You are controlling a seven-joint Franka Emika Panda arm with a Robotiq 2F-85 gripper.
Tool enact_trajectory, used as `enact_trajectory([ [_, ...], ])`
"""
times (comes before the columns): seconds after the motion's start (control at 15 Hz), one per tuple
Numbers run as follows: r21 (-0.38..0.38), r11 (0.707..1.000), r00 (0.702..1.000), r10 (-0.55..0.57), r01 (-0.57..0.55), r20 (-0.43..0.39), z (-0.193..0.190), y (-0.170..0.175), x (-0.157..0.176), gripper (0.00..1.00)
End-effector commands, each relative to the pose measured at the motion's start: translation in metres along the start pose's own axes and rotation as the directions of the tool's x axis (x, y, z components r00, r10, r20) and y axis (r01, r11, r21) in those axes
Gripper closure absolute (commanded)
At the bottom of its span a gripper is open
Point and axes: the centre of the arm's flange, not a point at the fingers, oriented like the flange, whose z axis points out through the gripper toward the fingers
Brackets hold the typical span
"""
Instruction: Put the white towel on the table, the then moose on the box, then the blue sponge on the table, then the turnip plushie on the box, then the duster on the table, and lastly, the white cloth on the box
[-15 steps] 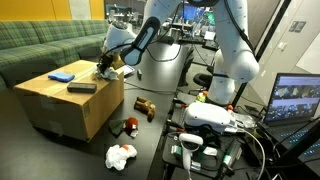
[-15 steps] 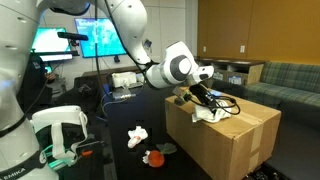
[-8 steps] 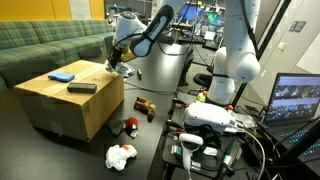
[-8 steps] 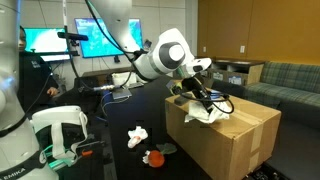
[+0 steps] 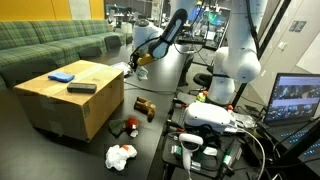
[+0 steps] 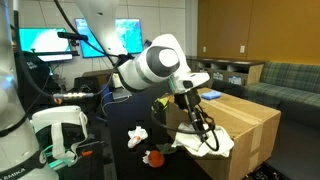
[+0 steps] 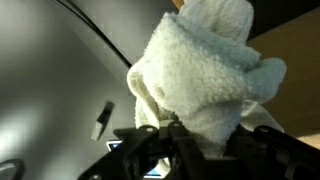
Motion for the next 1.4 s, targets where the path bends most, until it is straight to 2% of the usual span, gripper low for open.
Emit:
enact_trajectory([
  [0.0,-0.029,0.998,0.996,0.054,-0.052,0.066,0.032,0.025,-0.028,0.85],
  [0.2,-0.06,0.995,0.986,0.085,-0.077,0.145,0.069,0.044,-0.043,0.86],
  [0.53,-0.096,0.988,0.965,0.141,-0.122,0.221,0.129,0.067,-0.055,0.86],
  [0.93,-0.074,0.985,0.952,0.168,-0.154,0.254,0.161,0.06,-0.057,0.86],
  [1.0,-0.071,0.984,0.951,0.174,-0.16,0.257,0.163,0.058,-0.055,0.46],
  [1.07,-0.07,0.984,0.949,0.179,-0.166,0.258,0.166,0.056,-0.054,0.45],
  [1.33,-0.065,0.983,0.948,0.185,-0.175,0.259,0.17,0.049,-0.047,0.16],
])
